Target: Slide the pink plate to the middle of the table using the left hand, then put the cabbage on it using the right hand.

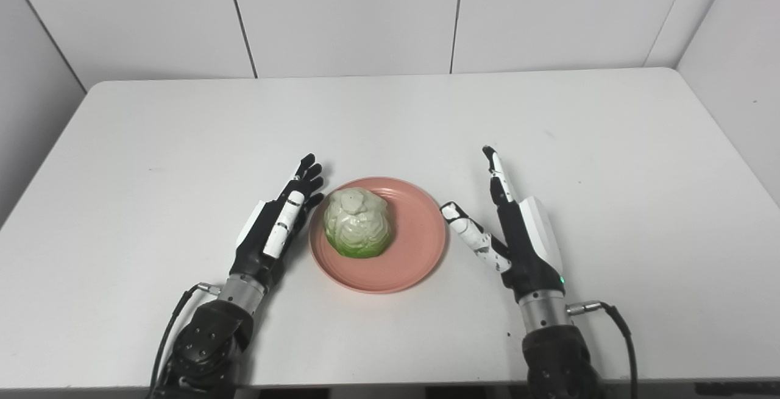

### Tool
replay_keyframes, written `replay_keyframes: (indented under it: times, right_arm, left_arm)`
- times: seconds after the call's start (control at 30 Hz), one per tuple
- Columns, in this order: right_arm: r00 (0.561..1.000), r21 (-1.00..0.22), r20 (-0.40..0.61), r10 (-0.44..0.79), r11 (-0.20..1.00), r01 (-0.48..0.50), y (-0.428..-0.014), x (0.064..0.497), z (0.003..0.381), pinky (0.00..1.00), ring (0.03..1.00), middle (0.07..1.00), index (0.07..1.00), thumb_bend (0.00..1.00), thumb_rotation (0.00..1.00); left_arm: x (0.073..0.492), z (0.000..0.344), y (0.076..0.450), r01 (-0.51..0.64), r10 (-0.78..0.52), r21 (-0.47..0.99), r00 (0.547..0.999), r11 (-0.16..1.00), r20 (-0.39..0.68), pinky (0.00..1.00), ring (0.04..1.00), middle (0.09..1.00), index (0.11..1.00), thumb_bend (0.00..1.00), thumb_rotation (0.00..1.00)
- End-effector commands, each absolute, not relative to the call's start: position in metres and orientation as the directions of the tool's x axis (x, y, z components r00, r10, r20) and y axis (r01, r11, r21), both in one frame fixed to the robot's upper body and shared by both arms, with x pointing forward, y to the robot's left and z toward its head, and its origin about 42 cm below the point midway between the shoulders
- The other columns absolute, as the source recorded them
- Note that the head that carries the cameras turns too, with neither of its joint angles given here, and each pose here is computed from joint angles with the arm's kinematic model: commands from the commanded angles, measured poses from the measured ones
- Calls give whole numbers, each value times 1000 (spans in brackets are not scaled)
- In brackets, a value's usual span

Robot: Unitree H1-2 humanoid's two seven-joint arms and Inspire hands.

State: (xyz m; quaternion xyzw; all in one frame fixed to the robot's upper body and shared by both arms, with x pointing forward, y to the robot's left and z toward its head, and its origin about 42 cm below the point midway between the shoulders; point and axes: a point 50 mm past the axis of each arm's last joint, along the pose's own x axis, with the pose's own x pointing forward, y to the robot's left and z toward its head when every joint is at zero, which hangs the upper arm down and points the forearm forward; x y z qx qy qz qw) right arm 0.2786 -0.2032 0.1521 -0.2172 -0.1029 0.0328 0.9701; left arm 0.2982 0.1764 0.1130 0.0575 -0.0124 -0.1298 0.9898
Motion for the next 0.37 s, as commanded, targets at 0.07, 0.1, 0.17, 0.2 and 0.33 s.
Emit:
replay_keyframes:
  times: [0.07,0.1,0.17,0.2,0.33]
  right_arm:
    - [953,-336,288,99,942,3,-198,282,156,846,980,1000,1000,717,1000]
    - [954,-328,283,98,945,0,-198,281,153,845,979,1000,1000,717,1000]
    - [958,-318,271,96,948,-5,-197,281,149,865,978,1000,1000,678,1000]
    - [961,-314,263,92,950,-6,-197,280,147,872,977,1000,1000,664,1000]
    - [970,-315,227,87,949,-12,-195,280,143,920,976,990,988,604,1000]
  left_arm:
    - [286,109,191,223,-225,174,974,959,-4,1000,1000,1000,1000,510,1000]
    - [283,108,193,223,-226,180,974,958,-4,1000,1000,1000,1000,511,1000]
    - [278,107,196,222,-226,187,974,957,-3,999,1000,1000,1000,517,1000]
    - [276,107,197,221,-224,187,975,957,-7,998,1000,1000,1000,519,1000]
    - [272,106,201,215,-218,183,976,959,-6,989,1000,1000,1000,523,1000]
